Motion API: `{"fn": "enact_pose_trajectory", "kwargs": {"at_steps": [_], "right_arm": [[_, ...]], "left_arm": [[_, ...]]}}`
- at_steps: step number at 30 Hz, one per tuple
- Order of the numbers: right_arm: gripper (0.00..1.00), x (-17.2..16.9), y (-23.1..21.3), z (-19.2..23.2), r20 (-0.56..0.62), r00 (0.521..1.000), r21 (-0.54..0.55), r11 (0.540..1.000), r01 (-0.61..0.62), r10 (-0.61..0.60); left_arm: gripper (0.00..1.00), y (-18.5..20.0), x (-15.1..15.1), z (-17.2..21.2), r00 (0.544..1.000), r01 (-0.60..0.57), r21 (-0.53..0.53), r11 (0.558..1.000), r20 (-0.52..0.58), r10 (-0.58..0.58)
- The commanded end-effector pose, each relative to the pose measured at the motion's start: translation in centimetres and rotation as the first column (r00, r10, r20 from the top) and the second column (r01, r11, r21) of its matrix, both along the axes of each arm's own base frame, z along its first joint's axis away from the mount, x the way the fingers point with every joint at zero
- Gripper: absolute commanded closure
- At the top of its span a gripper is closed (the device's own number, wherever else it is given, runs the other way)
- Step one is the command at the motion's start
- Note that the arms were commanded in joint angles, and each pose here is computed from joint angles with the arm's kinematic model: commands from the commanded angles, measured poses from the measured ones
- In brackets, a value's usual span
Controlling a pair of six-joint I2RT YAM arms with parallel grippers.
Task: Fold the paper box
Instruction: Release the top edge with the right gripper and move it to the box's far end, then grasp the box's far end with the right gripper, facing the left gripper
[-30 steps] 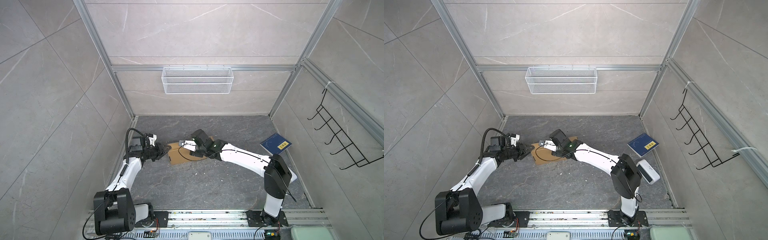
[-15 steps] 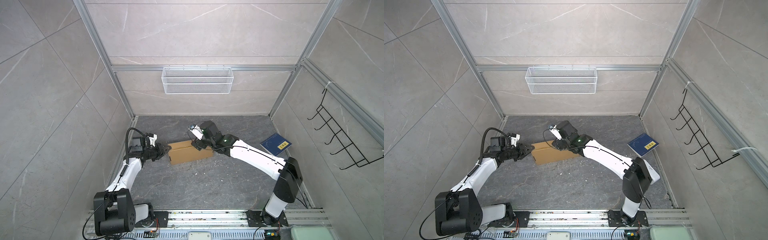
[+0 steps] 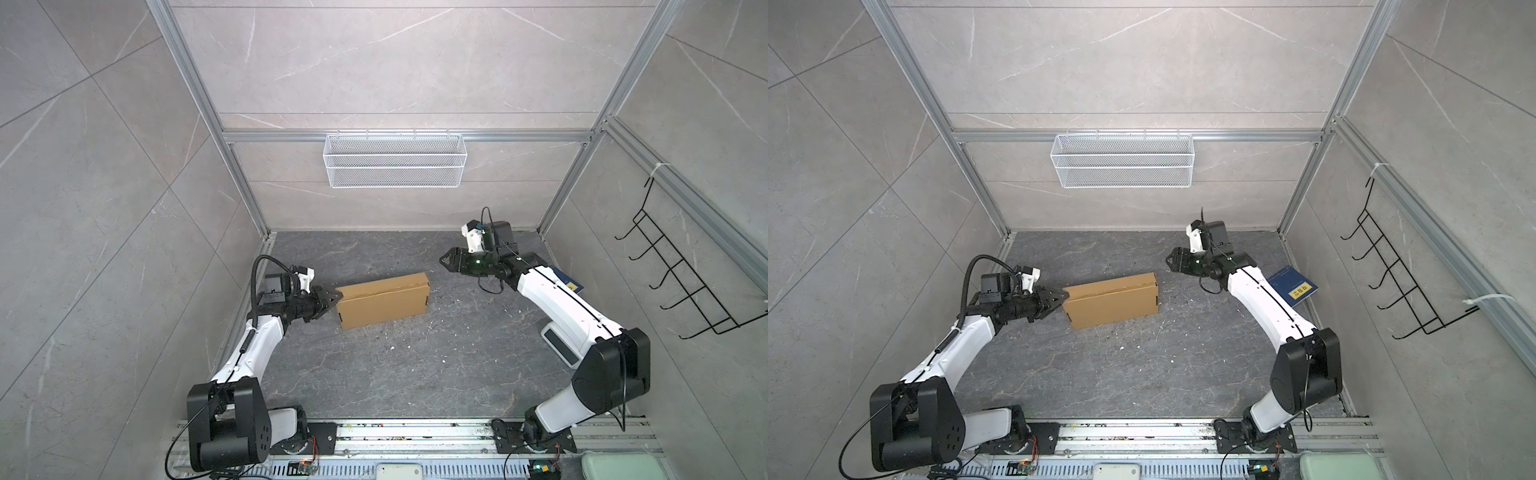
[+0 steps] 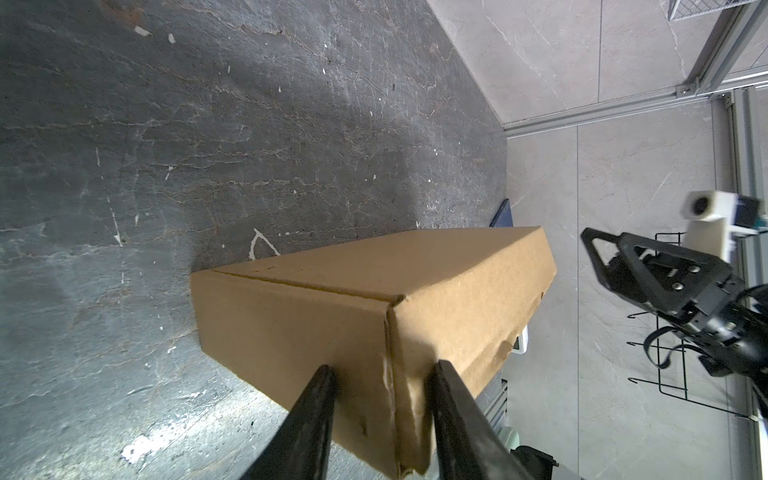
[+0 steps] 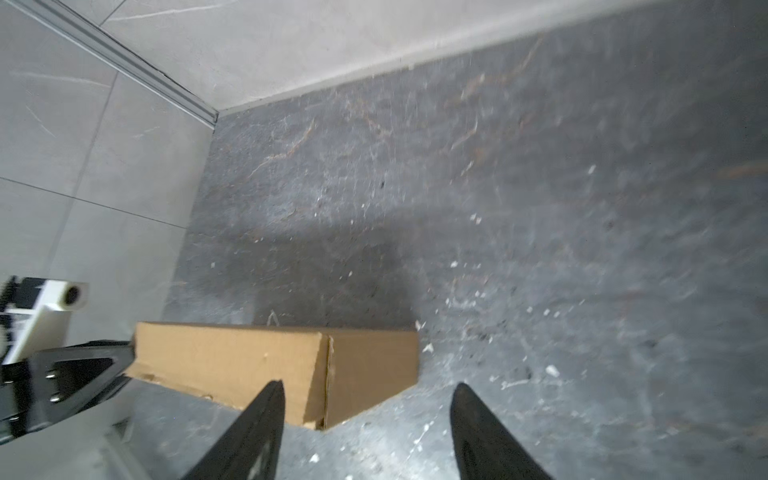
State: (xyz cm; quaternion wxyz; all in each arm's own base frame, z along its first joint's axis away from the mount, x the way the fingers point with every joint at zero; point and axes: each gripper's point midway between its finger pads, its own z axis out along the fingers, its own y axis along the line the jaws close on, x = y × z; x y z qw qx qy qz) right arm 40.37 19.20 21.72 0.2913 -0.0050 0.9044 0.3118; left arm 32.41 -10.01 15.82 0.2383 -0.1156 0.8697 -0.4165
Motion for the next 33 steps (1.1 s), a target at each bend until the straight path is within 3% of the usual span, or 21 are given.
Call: {"fn": "enact_pose_trajectory", "kwargs": {"at_steps": [1, 8, 18, 33], "right_arm": [[0.33, -2.9, 3.2, 1.7, -0.09, 0.986, 0.238, 0.965, -0.113, 0.138], [0.3, -3.0, 3.8, -0.8, -0.144, 0.975, 0.266, 0.956, -0.126, 0.169], [0.42, -2.3, 4.2, -3.4, -0.199, 0.962, 0.234, 0.962, -0.14, 0.188], [0.46, -1.3, 5.1, -4.2, -0.214, 0.955, 0.249, 0.957, -0.151, 0.207]], "left_arm": [[0.6, 0.3, -1.7, -3.4, 0.993, 0.002, 0.054, 0.999, -0.118, 0.004], [0.59, 0.3, -1.8, -3.5, 0.994, 0.003, 0.054, 0.999, -0.111, 0.003], [0.6, 0.4, -1.8, -3.4, 0.994, 0.001, 0.06, 0.998, -0.105, 0.005], [0.6, 0.4, -1.8, -3.4, 0.995, -0.002, 0.062, 0.998, -0.104, 0.009]]}}
